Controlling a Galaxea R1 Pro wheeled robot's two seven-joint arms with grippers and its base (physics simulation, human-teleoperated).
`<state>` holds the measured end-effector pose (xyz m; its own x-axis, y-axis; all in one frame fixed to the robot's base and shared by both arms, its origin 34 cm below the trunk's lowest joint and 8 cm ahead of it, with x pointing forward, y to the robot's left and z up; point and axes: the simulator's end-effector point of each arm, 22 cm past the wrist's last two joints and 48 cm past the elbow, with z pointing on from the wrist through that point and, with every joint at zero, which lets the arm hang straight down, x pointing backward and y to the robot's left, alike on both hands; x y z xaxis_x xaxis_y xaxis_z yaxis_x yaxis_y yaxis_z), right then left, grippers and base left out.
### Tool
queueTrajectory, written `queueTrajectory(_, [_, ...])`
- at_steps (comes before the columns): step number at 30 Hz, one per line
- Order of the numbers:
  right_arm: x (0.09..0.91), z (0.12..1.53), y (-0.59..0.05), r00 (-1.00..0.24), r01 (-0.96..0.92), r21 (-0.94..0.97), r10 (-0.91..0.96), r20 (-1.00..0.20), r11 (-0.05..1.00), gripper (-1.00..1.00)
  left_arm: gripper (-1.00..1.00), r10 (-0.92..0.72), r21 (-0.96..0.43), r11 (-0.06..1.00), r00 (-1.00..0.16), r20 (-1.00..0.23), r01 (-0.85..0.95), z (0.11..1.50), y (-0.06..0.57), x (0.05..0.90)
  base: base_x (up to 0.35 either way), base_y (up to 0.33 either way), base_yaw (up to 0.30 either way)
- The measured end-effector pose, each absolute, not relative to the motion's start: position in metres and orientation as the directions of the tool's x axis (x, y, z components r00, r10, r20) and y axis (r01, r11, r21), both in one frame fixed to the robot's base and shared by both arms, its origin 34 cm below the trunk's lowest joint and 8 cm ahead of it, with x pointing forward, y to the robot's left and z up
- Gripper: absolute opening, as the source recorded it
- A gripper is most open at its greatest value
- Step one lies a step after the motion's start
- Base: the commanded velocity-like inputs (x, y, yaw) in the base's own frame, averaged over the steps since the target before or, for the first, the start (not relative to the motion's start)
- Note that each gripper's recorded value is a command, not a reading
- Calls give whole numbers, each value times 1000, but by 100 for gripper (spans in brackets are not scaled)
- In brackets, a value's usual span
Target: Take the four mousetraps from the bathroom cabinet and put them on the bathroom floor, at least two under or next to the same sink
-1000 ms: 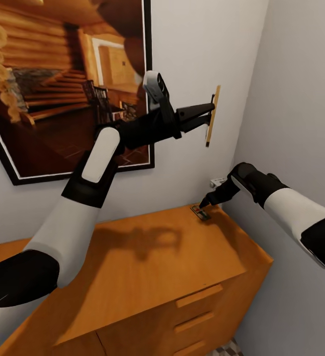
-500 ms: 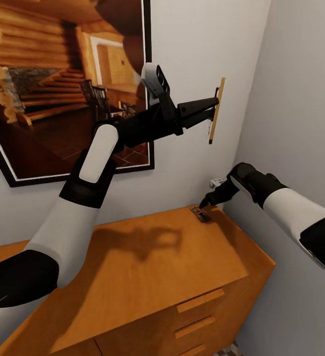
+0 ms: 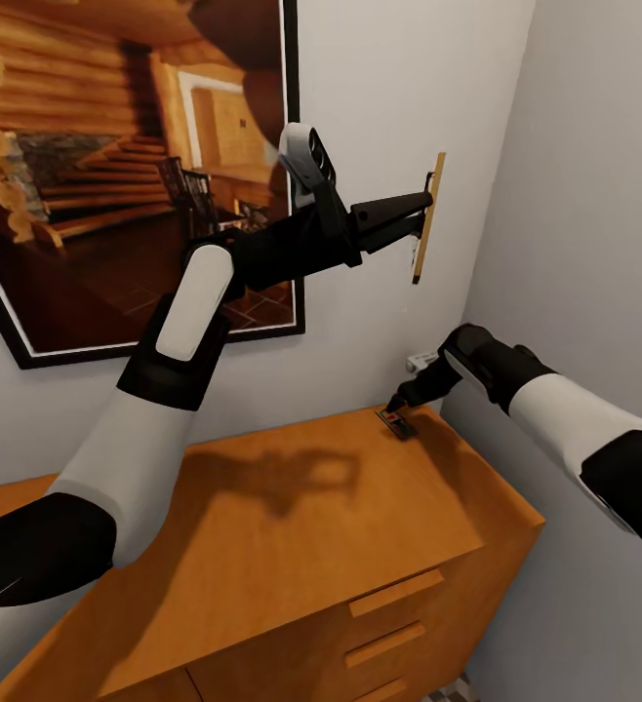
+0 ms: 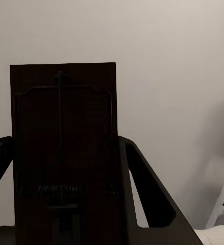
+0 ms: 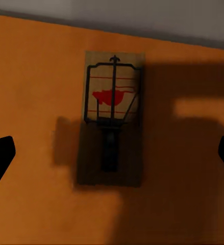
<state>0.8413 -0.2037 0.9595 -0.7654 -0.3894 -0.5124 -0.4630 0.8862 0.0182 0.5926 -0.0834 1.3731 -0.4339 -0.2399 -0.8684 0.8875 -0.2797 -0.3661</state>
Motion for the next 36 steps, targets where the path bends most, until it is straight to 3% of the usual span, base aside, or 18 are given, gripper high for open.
queueTrajectory(36, [820, 897, -202, -781, -478, 39, -404, -476, 878, 100, -100, -240, -352, -285, -422, -874, 892, 1376, -83, 587, 0, 0, 0])
